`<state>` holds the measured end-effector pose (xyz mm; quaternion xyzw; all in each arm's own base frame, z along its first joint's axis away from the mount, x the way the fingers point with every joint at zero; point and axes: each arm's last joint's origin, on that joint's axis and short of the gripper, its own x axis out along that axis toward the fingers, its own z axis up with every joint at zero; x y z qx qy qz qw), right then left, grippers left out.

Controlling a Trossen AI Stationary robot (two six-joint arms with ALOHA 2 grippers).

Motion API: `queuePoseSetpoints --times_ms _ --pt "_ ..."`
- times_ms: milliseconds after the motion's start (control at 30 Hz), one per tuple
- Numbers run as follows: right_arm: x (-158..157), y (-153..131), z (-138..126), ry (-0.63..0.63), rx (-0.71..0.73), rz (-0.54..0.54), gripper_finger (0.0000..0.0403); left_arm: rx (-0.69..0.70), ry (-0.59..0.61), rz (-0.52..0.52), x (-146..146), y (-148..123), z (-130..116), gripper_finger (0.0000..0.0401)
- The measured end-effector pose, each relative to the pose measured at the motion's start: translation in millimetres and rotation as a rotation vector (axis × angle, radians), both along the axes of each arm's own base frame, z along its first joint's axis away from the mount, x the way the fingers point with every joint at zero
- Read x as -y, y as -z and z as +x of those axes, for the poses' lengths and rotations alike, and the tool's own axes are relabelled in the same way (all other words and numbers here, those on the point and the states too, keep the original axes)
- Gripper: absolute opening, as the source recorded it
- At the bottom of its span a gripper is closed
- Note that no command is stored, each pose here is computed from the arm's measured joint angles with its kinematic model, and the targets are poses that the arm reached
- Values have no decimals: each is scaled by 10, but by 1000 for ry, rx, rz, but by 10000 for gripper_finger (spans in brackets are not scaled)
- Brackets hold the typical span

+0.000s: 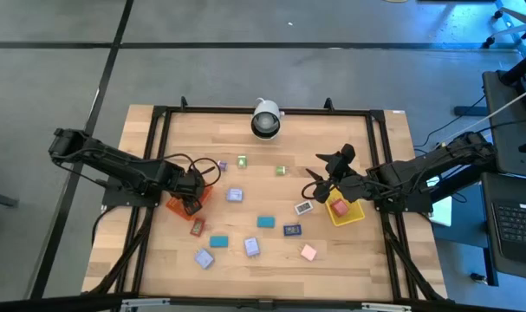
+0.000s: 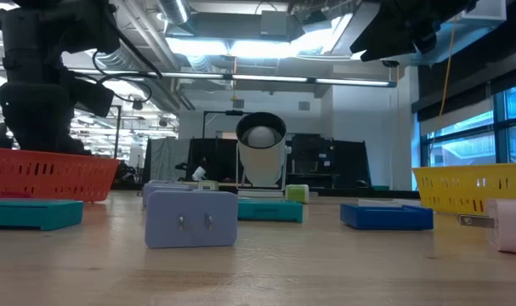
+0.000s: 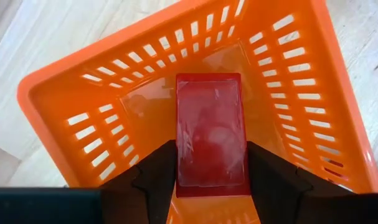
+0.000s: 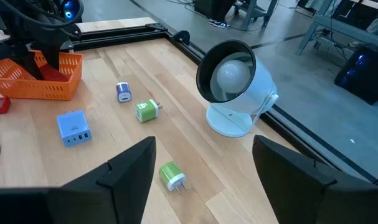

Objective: Pick & Place Office items
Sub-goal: Put the right red digital clock into the orange basket, then put the top purple charger adapter into the yellow basket

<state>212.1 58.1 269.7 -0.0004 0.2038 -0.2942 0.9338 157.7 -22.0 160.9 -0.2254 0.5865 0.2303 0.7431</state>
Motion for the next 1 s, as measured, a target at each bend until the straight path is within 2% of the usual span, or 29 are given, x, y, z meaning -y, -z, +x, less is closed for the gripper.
queuePoseSetpoints --times_ms 400,600,800,1000 --pt "0 0 0 0 0 -1 268 -1 -21 -19 4 0 -1 209" --pt "0 0 0 -1 -2 -3 268 -5 3 25 -18 -7 -2 233" --pt "0 0 1 -2 -3 -5 268 -6 38 84 -83 -213 60 238" --pt "1 0 0 0 -3 -6 268 57 153 133 -103 -498 190 236"
